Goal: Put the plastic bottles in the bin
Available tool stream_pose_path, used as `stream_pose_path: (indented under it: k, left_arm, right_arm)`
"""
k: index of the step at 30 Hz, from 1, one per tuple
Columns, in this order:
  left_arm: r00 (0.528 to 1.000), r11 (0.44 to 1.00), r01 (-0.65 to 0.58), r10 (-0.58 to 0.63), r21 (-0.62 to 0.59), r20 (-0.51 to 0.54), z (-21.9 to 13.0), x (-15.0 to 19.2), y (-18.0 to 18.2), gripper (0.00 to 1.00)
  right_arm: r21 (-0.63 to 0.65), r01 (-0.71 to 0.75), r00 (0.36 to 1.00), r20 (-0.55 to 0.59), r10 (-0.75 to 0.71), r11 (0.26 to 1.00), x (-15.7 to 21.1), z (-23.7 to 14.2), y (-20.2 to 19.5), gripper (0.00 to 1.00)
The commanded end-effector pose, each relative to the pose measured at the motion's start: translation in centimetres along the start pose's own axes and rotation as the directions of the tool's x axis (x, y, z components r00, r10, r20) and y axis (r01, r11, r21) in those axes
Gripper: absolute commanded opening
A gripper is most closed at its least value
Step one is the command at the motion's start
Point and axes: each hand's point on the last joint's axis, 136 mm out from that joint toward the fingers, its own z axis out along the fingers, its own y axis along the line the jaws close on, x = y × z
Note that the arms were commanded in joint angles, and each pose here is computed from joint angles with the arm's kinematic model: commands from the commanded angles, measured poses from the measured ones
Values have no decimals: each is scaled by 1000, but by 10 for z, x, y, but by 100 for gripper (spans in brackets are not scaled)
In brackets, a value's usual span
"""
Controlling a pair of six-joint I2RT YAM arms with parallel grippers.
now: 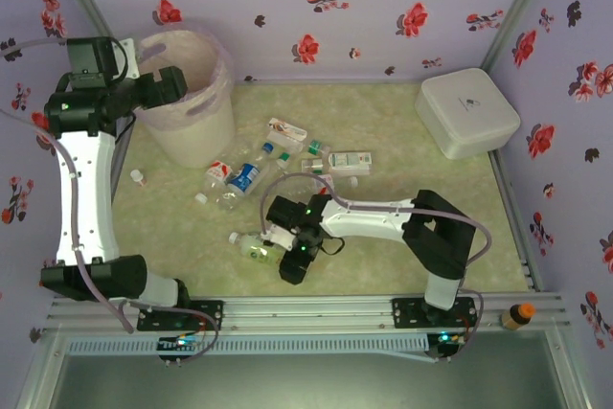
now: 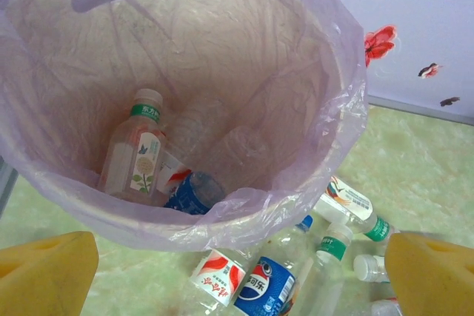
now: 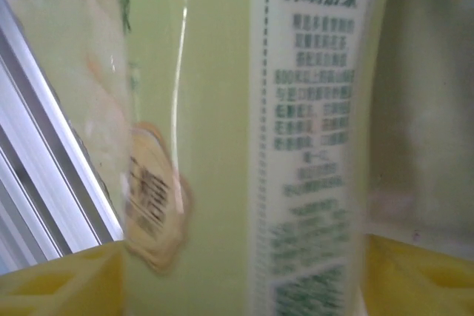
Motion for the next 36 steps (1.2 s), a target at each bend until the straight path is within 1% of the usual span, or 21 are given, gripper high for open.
stream_pose_path:
  k: [1, 4, 6, 8, 9, 10, 11, 12, 14, 15, 17, 19, 20, 22, 25, 26, 29, 31, 33, 36]
  left_arm:
    - [999, 999, 17, -18, 28, 30, -10, -2, -6, 100]
    - [998, 999, 31, -32, 35, 51, -17, -5, -8, 100]
    - [996, 998, 50, -53, 44, 77, -22, -9, -10, 100]
    - [990, 994, 78, -86, 76, 115, -30, -16, -15, 100]
    - [988, 991, 91, -102, 94, 118, -34, -15, -19, 100]
    - [981, 986, 99, -120, 135, 155, -39, -23, -27, 100]
    - [976, 980, 109, -138, 169, 168, -42, -24, -34, 100]
    - [973, 974, 111, -147, 197, 178, -46, -25, -42, 100]
    - [973, 959, 99, -149, 267, 175, -49, -22, -68, 100]
    - [975, 950, 89, -145, 299, 169, -48, -20, -81, 100]
    - [980, 921, 69, -134, 384, 145, -46, -12, -116, 100]
    - [986, 890, 60, -122, 452, 109, -40, -3, -147, 100]
    - [990, 871, 56, -113, 487, 87, -36, 4, -163, 100]
    - [994, 846, 60, -98, 530, 45, -26, 15, -186, 100]
    - [994, 811, 103, -101, 576, -35, -1, 40, -212, 100]
    - [993, 797, 120, -101, 592, -66, 7, 48, -220, 100]
    - [985, 761, 165, -101, 627, -137, 27, 70, -242, 100]
    - [978, 729, 194, -96, 657, -183, 34, 82, -256, 100]
    - [975, 726, 199, -80, 658, -206, 40, 94, -262, 98]
    - [970, 726, 217, -86, 652, -227, 47, 103, -263, 90]
  right_arm:
    - [-7, -15, 999, 29, 15, 1000, 0, -8, 4, 69]
    - [6, -14, 998, 59, 13, 1000, 2, -28, 5, 61]
    - [-3, -30, 994, 102, 30, 1000, 0, -47, 5, 57]
    - [-5, -68, 981, 179, 68, 998, -3, -72, -3, 55]
    - [2, -92, 971, 223, 89, 996, -5, -83, -9, 55]
    - [12, -124, 952, 283, 115, 992, -9, -96, -18, 54]
    - [24, -162, 927, 346, 144, 986, -14, -110, -29, 54]
    - [38, -199, 899, 406, 167, 979, -19, -123, -39, 52]
    - [60, -292, 804, 556, 211, 955, -32, -154, -64, 49]
    - [62, -332, 751, 621, 224, 941, -38, -169, -74, 47]
    - [43, -416, 610, 754, 244, 908, -49, -199, -95, 41]
    - [5, -437, 511, 825, 243, 900, -58, -220, -105, 37]
    - [-4, -441, 485, 841, 241, 898, -61, -227, -108, 37]
    - [7, -444, 462, 859, 222, 896, -65, -236, -111, 37]
    - [11, -431, 416, 890, 188, 903, -72, -242, -113, 32]
    - [9, -430, 407, 895, 184, 903, -73, -242, -114, 31]
    - [6, -419, 407, 895, 182, 908, -77, -239, -115, 28]
    - [-12, -406, 386, 904, 183, 914, -80, -238, -113, 26]
    - [-31, -400, 352, 917, 185, 916, -83, -242, -113, 25]
    - [-42, -395, 334, 924, 186, 918, -86, -243, -114, 24]
